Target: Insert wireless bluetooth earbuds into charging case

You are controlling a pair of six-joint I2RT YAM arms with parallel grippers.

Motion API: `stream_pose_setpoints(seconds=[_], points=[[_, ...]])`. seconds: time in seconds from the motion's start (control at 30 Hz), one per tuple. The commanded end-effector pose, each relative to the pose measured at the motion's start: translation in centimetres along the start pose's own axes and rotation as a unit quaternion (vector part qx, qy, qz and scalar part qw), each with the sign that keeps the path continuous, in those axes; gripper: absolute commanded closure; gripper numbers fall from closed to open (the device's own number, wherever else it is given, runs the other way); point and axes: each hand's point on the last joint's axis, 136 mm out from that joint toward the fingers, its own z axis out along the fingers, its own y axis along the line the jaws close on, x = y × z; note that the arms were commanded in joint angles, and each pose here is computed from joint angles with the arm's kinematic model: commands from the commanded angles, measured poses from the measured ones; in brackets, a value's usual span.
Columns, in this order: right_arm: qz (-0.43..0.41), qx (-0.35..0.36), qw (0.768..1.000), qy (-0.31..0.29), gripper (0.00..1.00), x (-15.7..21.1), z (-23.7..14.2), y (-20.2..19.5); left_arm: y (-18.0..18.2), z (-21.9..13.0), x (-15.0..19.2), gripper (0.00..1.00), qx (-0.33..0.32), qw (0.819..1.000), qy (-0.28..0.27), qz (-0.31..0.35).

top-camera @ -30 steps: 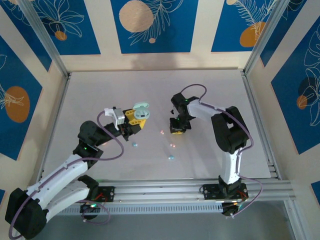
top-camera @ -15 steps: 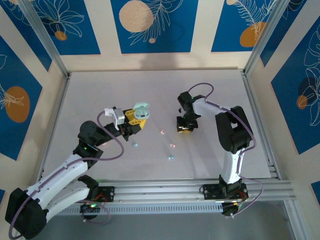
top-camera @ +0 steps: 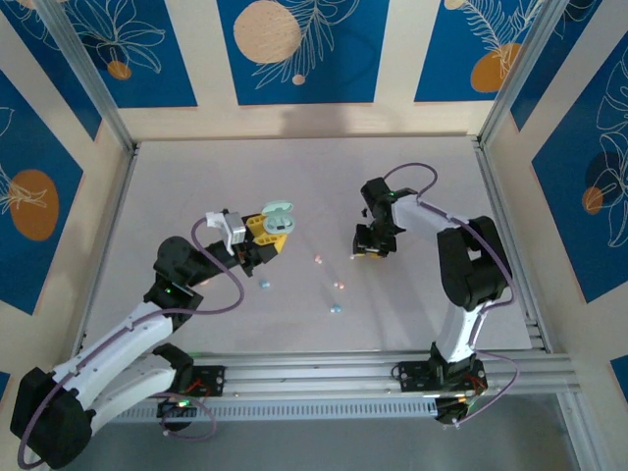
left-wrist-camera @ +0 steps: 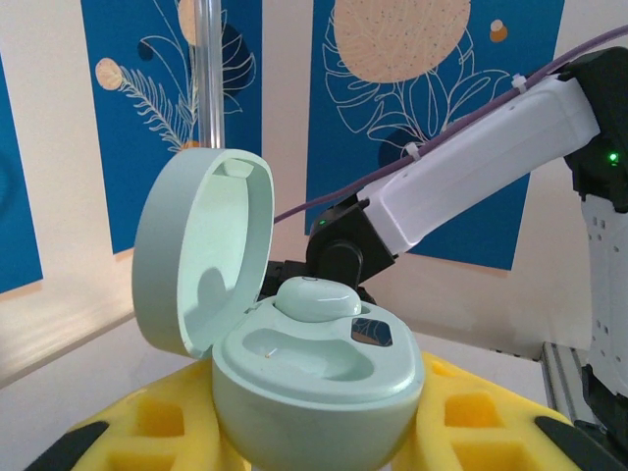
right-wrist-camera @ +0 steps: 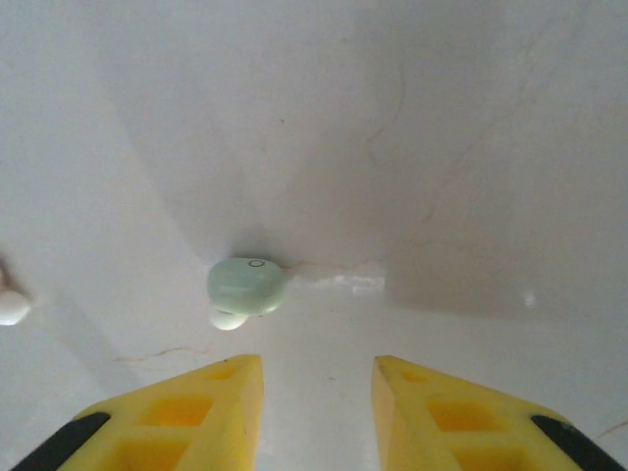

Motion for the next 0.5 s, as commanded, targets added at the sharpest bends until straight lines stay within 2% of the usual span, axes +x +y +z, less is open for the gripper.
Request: stream_pose_setpoints(seconds=[0.0,0.17,0.47], points=[[0.035,-0.054,0.998,-0.001,0.62,0.0,-0.2,1.9,-0.6,0.1,-0.6,0.70,0.012,1.000,-0.014,0.009],[0.071,-0.058,0.996,0.013,0.61,-0.1,0.9,2.4,-0.6,0.1,-0.6,0.70,0.014,1.000,-0.015,0.008],[0.066,-0.027,0.997,0.021,0.59,-0.5,2.3,2.6,-0.6,-0.1,-0.5,0.70,0.008,1.000,-0.013,0.010]])
